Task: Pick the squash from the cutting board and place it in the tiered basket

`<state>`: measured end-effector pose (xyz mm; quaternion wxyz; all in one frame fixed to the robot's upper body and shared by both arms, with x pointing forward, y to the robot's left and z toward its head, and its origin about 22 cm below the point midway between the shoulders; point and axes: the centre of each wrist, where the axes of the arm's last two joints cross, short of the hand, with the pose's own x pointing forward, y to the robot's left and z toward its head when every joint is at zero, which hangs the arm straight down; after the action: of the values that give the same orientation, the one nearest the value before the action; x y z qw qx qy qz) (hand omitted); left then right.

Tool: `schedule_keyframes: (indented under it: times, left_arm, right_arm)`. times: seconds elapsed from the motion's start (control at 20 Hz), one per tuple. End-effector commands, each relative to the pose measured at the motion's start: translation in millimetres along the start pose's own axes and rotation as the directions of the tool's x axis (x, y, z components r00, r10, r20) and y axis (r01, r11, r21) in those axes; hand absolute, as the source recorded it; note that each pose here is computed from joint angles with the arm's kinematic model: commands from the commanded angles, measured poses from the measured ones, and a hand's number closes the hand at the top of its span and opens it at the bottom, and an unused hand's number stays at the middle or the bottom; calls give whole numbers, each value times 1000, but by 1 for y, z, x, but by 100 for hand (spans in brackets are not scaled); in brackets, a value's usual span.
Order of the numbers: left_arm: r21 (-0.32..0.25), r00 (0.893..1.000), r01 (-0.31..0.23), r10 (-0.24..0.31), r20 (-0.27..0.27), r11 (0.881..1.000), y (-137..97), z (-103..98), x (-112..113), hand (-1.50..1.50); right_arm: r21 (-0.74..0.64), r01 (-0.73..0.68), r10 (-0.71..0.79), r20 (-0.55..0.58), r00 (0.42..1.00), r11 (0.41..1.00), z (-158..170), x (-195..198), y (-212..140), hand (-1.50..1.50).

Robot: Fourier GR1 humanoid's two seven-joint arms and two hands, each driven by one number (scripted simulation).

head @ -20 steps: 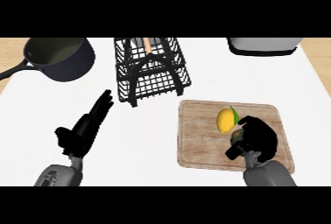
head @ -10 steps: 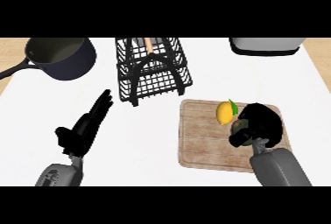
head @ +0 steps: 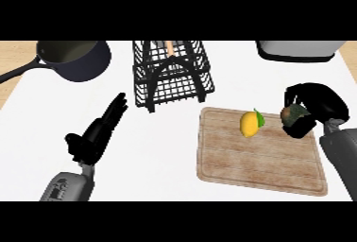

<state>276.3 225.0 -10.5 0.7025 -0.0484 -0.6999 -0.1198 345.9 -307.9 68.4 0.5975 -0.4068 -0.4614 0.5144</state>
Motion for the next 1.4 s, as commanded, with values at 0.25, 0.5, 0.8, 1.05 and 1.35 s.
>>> schedule_keyframes:
  times: [0.25, 0.5, 0.8, 1.05, 1.35]
  left_arm:
    - [15, 999, -15, 16, -28, 1000, 9, 12, -9, 0]
    - [28, 999, 6, -5, -34, 1000, -8, 1, -7, 0]
    - [22, 1000, -7, 7, -22, 1000, 3, 1, -1, 0]
    - [36, 1000, -6, 7, -25, 999, 21, 1, -12, 0]
    - [8, 1000, -1, 1, -16, 1000, -9, 0, -4, 0]
  right_arm:
    - [-73, 467, -409, 378, 830, 881, -28, -7, -67, 150]
    - [-94, 476, -373, 498, 783, 874, -34, 10, -120, 150]
    - [-60, 514, -410, 526, 745, 856, -35, 103, -187, 150]
    - [-21, 550, -466, 506, 726, 835, -37, 141, -196, 150]
    - [10, 559, -496, 474, 727, 829, -40, 224, -219, 150]
